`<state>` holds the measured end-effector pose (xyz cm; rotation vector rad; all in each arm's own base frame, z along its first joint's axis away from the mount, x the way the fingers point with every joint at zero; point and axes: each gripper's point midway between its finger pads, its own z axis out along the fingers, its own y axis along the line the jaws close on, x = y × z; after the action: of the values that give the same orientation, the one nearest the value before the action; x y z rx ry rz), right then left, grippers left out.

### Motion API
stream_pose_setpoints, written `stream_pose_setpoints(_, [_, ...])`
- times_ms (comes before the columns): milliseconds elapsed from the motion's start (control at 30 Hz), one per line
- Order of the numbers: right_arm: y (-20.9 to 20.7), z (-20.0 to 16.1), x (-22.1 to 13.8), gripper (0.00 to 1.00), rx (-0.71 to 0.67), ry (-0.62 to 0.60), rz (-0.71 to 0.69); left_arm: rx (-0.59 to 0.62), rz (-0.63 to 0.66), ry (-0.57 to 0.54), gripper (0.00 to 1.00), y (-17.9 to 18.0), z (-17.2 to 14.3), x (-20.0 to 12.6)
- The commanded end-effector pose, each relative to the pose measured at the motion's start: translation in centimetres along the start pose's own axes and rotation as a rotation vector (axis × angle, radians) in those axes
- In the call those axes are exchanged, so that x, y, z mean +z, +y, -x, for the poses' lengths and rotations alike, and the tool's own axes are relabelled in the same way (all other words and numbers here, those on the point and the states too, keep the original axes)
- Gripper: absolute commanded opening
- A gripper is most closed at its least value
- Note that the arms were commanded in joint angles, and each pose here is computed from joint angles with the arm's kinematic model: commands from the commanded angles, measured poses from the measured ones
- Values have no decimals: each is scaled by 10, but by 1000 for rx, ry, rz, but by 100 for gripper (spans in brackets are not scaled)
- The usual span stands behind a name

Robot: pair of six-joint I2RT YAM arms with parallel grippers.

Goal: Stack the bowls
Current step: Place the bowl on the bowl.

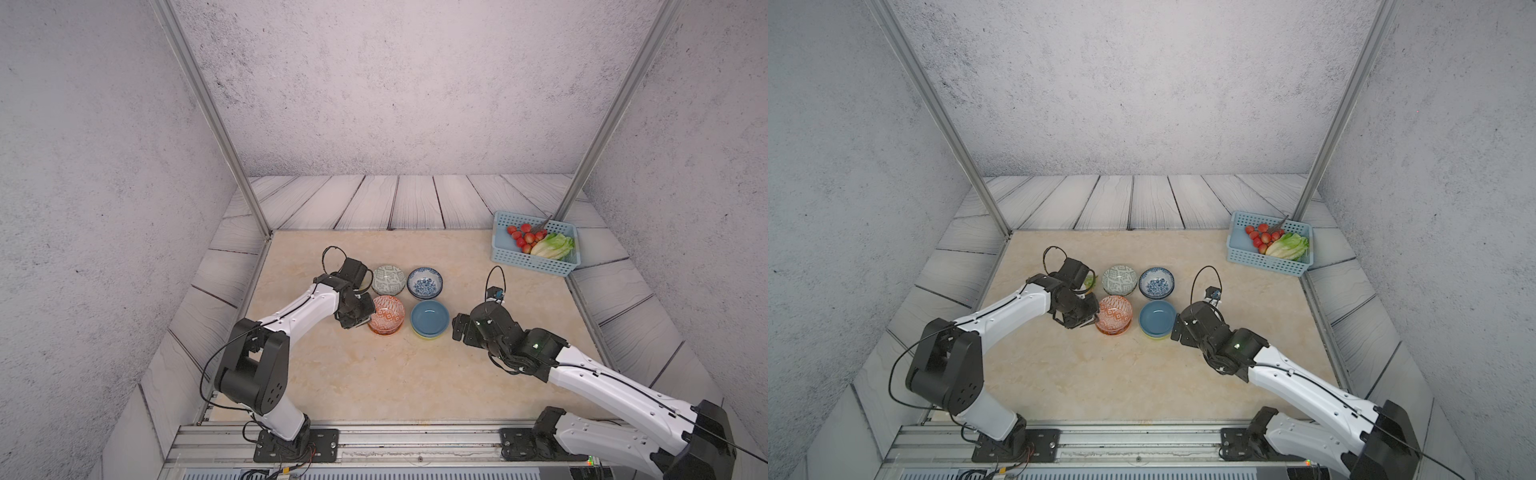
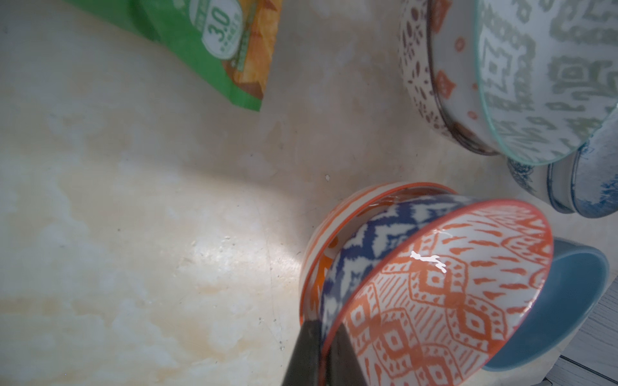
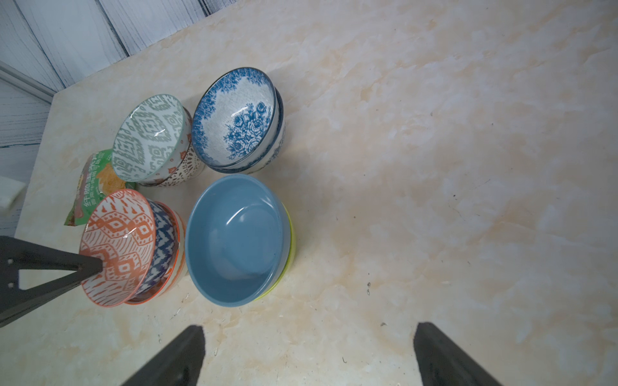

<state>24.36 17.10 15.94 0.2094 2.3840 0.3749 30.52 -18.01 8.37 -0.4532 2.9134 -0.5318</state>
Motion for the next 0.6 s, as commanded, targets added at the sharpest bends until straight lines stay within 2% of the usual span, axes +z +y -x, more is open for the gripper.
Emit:
stream_pose_setpoints(0, [-5, 0, 2, 99, -13, -10, -23, 30, -26, -31, 0, -12, 8, -4])
stream_pose_setpoints(567, [-5, -1, 2, 99, -13, -6, -23, 39, 5, -24, 0, -6, 5, 2])
